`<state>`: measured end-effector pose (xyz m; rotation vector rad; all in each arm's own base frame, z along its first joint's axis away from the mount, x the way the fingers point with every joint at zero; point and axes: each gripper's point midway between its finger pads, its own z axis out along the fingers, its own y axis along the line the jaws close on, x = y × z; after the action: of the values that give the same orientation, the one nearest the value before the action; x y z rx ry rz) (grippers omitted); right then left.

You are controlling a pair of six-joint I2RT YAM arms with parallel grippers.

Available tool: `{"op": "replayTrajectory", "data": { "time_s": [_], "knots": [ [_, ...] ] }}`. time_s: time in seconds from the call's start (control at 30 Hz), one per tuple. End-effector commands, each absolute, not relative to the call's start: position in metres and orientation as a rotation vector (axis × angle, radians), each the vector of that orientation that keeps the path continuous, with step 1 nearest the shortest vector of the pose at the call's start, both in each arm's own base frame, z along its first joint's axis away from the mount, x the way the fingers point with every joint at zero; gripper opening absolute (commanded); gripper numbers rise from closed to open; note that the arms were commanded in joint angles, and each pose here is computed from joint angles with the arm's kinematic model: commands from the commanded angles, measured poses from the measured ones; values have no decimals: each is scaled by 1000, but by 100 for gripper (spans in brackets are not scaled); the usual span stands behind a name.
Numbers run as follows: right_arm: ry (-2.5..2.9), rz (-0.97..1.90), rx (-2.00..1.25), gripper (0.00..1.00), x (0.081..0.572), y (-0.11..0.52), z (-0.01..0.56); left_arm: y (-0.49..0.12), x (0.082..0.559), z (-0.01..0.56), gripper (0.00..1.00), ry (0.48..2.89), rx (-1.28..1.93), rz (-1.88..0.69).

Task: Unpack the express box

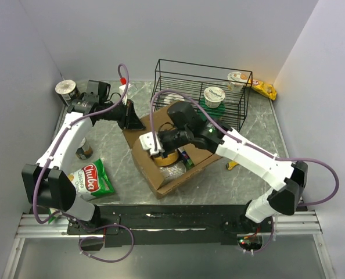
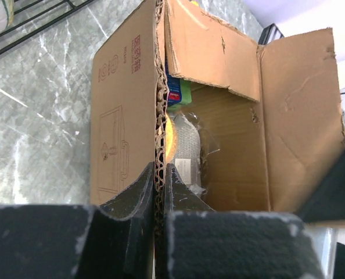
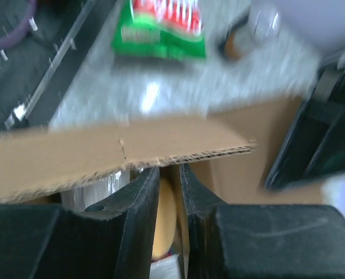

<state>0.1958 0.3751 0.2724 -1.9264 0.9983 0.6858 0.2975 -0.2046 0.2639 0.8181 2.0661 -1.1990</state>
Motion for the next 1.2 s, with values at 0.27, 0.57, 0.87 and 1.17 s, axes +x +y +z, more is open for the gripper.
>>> {"op": "replayTrajectory", "data": {
  "time_s": [0.27,0.57,0.87,1.17],
  "knots": [
    [1071,697,-2133,29,117,402,217,-214,292,282,1,1945,829,-1349],
    [1050,414,-2169,31,120,420,176,-211,274,282,1,1936,854,-1368],
    [1142,202,-1940,37,185,349,246,-215,260,317,1,1766,911,-1315],
    [1227,323,-2115,48,191,300,182,-221,238,298,1,1729,999,-1381]
  ]
}}
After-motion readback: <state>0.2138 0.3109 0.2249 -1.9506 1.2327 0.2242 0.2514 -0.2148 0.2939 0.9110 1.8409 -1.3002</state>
